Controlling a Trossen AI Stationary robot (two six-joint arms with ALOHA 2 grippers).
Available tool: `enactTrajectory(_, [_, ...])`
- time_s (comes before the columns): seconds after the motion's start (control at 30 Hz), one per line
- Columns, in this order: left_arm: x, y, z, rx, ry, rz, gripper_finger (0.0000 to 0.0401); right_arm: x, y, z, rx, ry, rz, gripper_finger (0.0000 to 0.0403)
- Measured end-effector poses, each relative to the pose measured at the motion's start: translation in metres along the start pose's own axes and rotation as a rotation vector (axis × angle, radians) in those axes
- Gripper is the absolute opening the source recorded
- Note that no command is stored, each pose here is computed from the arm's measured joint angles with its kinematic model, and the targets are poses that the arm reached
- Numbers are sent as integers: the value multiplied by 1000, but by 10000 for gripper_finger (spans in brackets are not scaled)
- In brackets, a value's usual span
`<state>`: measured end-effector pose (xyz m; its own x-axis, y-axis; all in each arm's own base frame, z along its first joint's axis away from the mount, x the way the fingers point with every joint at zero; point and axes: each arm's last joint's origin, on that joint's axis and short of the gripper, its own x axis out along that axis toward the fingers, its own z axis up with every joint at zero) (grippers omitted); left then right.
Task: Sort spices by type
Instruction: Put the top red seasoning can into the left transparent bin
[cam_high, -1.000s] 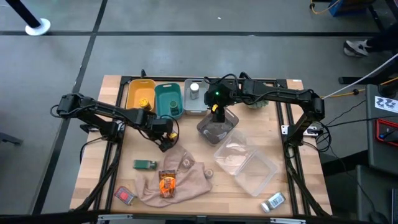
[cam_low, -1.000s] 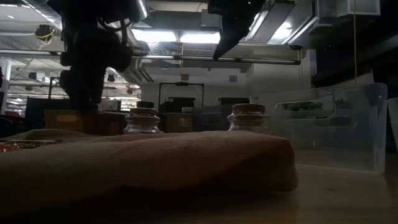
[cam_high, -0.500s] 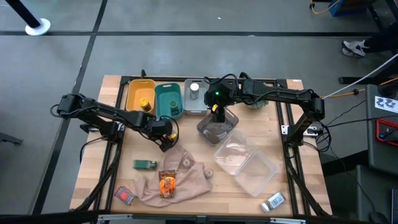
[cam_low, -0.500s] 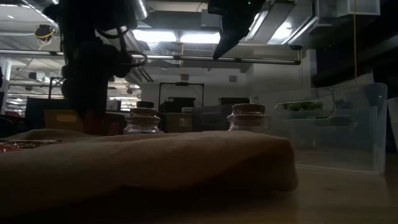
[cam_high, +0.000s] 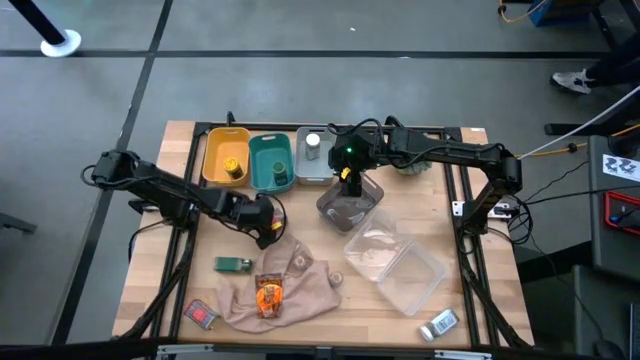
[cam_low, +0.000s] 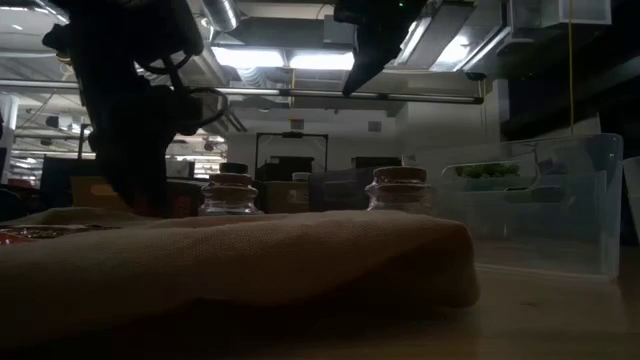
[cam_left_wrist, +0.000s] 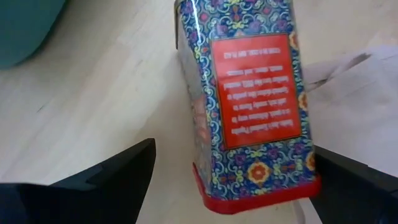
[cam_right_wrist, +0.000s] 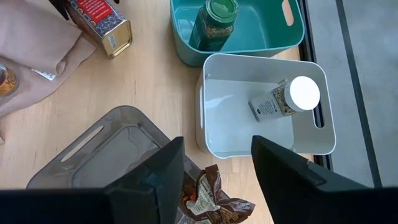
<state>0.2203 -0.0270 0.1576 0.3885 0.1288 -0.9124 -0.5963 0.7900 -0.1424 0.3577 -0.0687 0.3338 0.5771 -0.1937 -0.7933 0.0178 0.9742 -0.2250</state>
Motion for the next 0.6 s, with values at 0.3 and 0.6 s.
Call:
enactTrajectory(0.3, [7,-4,-12,25,-98,-2,361,0,0,0,0,0,0,186])
enactTrajectory(0.6, [2,-17,-27,73,-185,30,361,0,0,0,0,0,0,186])
